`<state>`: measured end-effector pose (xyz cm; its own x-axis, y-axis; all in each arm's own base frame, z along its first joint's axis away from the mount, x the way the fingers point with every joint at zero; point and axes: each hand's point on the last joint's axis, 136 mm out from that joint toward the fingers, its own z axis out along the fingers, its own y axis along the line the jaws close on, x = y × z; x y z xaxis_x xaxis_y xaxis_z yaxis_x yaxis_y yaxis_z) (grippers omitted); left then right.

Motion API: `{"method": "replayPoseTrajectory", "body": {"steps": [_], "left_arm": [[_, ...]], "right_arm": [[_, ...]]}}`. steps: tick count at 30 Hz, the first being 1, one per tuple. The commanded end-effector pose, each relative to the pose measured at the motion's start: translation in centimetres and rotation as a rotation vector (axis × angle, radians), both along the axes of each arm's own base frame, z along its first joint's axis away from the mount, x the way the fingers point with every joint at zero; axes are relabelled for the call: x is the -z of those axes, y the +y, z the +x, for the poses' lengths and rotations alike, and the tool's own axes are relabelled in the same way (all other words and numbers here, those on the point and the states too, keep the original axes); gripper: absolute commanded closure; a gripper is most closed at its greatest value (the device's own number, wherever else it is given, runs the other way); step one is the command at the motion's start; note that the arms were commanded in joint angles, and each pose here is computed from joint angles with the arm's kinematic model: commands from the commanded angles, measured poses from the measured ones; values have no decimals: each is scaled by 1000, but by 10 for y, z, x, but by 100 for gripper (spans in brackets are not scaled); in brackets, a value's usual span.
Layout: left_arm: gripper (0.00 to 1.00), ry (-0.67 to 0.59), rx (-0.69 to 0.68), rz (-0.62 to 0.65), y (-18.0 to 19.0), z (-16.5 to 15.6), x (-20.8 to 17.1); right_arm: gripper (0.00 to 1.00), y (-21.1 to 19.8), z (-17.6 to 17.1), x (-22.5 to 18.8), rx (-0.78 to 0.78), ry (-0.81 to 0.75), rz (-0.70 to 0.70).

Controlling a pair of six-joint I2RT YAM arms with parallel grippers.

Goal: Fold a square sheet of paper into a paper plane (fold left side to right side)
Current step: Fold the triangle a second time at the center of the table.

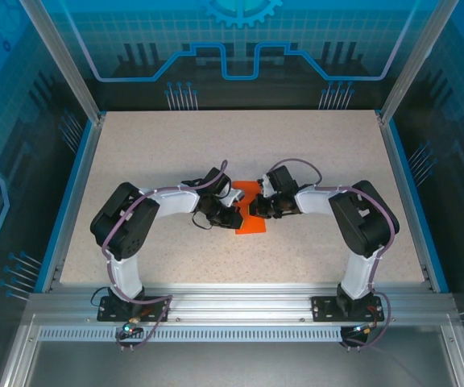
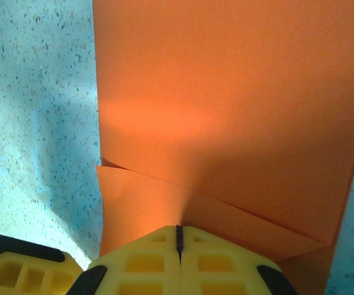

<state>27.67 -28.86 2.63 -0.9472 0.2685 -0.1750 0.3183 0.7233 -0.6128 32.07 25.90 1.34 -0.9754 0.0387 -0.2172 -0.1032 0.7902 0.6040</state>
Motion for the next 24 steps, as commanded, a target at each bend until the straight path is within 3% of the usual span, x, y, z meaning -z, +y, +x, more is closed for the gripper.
{"method": "replayPoseTrajectory", "body": {"steps": [1, 24], "left_arm": [[93, 29, 42, -48, -7, -10, -8], [93, 52, 6, 85, 14, -15, 26]], "right_arm": [[97, -9, -14, 21, -4, 73, -70], [97, -22, -16, 27, 4, 96, -115]]}}
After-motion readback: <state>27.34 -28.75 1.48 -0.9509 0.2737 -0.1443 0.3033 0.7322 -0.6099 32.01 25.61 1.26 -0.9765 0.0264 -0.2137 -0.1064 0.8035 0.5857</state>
